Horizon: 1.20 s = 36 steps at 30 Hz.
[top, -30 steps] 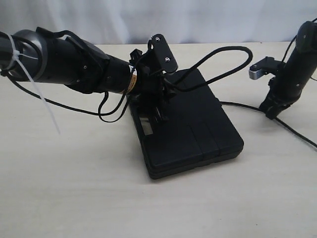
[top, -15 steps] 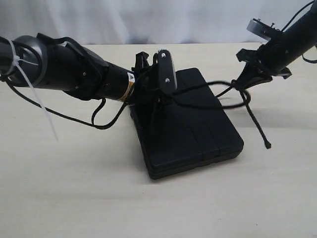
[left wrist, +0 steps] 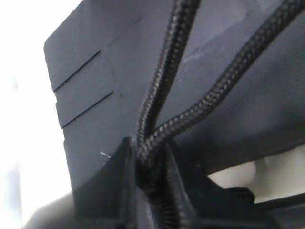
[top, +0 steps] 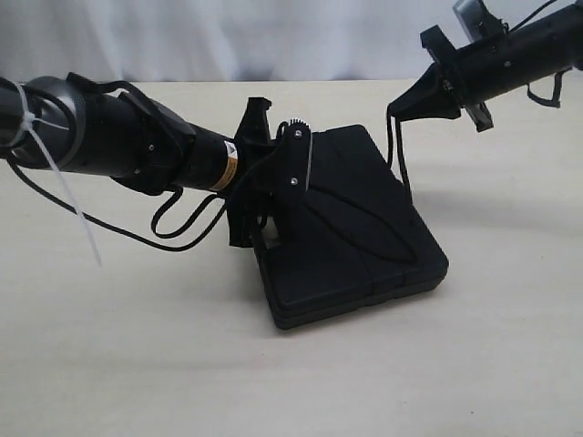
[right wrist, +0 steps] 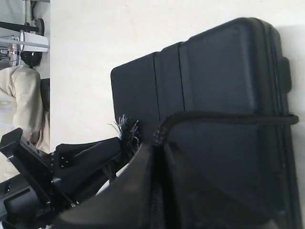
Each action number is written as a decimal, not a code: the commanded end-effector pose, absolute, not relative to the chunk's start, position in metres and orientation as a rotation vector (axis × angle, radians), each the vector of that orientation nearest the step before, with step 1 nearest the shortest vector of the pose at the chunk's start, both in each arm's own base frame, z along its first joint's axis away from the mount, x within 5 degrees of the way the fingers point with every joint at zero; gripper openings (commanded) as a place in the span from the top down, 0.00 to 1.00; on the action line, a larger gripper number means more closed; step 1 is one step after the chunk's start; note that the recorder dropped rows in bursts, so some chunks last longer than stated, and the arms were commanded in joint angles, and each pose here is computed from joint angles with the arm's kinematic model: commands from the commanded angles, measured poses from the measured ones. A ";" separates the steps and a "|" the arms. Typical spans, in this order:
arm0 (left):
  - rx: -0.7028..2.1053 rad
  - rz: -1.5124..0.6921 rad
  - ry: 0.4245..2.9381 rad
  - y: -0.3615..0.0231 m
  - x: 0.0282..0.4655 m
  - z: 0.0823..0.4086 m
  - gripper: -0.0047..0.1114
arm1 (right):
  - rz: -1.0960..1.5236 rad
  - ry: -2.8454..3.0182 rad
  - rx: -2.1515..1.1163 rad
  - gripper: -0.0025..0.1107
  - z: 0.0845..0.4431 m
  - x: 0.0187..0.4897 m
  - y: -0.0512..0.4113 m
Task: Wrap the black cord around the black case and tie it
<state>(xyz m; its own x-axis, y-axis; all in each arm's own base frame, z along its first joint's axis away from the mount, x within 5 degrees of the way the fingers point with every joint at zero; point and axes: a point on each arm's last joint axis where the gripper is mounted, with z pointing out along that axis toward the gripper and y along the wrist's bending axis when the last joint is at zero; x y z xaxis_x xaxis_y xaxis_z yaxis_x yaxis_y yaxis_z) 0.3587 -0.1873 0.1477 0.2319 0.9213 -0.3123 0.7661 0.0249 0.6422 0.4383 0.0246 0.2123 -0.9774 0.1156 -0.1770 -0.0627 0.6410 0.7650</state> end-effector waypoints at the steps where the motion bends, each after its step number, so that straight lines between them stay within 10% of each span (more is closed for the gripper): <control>1: 1.729 0.281 1.596 -0.187 0.362 0.149 0.96 | 1.296 2.630 -0.028 0.94 0.220 0.437 0.050; 24: 1.497 0.405 1.787 -0.184 0.392 0.144 0.96 | 1.096 2.803 -0.275 0.94 0.208 0.424 0.087; 36: 1.469 0.431 1.824 -0.183 0.397 0.137 0.96 | 0.959 2.841 -0.341 0.56 0.214 0.420 0.081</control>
<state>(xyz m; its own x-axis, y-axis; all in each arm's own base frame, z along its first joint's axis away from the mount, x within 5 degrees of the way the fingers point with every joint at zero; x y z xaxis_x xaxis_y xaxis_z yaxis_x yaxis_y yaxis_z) 0.3935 -0.1834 0.1386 -0.0324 0.9432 -0.3307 0.7020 0.2570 0.6641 0.4232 0.0847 0.2030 -0.9759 -0.1440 -0.1638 -0.2159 0.7444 0.6318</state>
